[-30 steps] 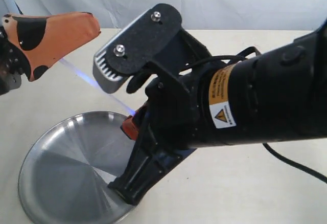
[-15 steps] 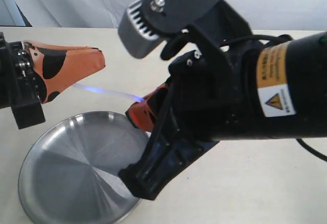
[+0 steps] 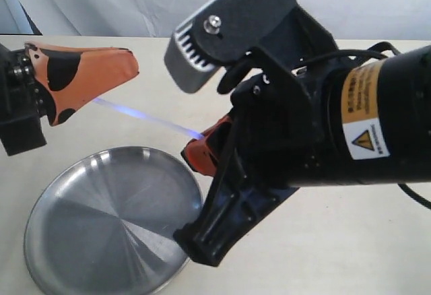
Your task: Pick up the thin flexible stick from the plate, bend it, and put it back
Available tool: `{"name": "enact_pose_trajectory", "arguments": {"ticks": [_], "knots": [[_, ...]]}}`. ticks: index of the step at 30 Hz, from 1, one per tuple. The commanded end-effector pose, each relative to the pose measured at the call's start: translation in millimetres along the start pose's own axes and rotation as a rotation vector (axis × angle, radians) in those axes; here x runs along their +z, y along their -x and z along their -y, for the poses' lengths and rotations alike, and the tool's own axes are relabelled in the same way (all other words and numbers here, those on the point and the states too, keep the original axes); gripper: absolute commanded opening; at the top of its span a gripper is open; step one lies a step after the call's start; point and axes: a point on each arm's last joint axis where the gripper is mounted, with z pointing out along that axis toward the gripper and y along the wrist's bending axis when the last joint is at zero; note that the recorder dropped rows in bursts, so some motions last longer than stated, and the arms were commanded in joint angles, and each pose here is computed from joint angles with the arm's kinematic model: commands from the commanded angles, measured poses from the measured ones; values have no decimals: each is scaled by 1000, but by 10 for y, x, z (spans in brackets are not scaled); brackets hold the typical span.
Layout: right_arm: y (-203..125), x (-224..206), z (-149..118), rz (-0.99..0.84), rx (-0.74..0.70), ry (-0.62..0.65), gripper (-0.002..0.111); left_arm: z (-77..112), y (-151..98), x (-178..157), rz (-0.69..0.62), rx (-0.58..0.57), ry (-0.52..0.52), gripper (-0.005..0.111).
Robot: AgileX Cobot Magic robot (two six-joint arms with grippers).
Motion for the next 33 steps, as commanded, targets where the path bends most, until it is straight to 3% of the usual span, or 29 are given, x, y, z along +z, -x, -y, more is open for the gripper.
{"name": "enact_pose_trajectory", "arguments": {"ticks": [1,5,9,12,20,27,30,33], "knots": [[-77,48,34,-90,-24,-37,-1,-67,63,-13,88,-67,44,1],[-84,121,52,-111,-53,-61,-1,5,98,-16,124,-38,-35,17],[-92,212,84,-133,-62,-101,-1,28,126,-28,150,-51,-50,48],[-95,291,105,-146,-73,-129,-1,62,165,-56,177,-48,-52,55],[-139,670,103,-202,-115,-139,-1,243,294,-217,226,70,-19,39],[-267,1235,117,-258,-121,-116,-1,535,435,-481,253,314,54,1],[-312,1455,87,-241,-124,-89,-1,660,516,-643,279,444,144,0],[-382,1683,63,-230,-140,-65,-1,714,597,-827,341,495,294,0]]}}
